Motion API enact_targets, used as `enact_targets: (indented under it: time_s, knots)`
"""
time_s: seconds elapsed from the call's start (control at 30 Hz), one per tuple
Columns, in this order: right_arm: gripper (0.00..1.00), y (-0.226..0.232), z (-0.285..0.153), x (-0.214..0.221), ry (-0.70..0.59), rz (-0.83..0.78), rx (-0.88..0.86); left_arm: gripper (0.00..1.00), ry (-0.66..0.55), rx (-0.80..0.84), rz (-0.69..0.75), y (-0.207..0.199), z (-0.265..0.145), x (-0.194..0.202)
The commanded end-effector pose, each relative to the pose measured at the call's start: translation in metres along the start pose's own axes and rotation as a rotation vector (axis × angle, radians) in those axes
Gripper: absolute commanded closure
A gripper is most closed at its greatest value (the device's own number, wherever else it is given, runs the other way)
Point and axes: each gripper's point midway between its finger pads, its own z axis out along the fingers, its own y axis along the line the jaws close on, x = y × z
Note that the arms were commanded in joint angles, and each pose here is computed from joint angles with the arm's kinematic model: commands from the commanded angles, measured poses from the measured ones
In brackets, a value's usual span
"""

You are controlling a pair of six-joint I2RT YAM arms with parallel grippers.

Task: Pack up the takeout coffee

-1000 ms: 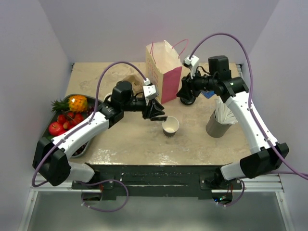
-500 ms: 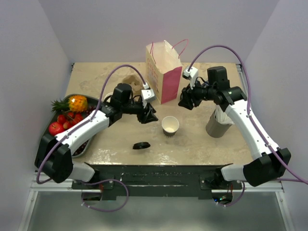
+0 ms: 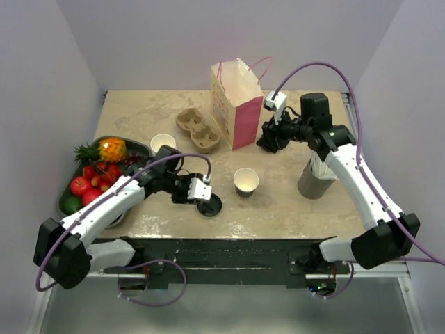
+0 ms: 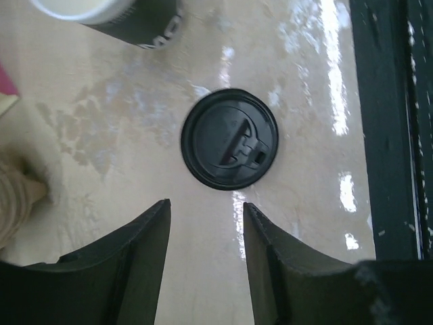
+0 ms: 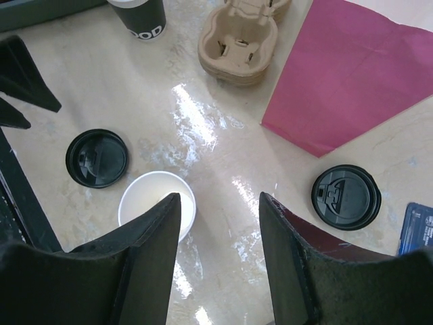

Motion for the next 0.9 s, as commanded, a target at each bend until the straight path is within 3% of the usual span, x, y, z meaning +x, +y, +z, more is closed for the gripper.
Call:
enact_targets:
  time_s: [0.0, 0.47, 0.87]
  knots:
    - [0.47, -0.004, 0.001, -0.013, -0.037, -0.04, 0.007, 0.5, 0.002, 0.174, 0.184, -0.033, 0.018, 0.023]
    - [0.48, 0.009, -0.005, 0.008, 0.004, -0.018, -0.016, 0.6, -0.034, 0.218, 0.219, -0.047, 0.061, 0.029]
    - [0.48, 0.006, 0.001, 0.008, 0.004, -0.014, -0.024, 0.66, 0.039, 0.248, 0.308, -0.055, 0.077, 0.047]
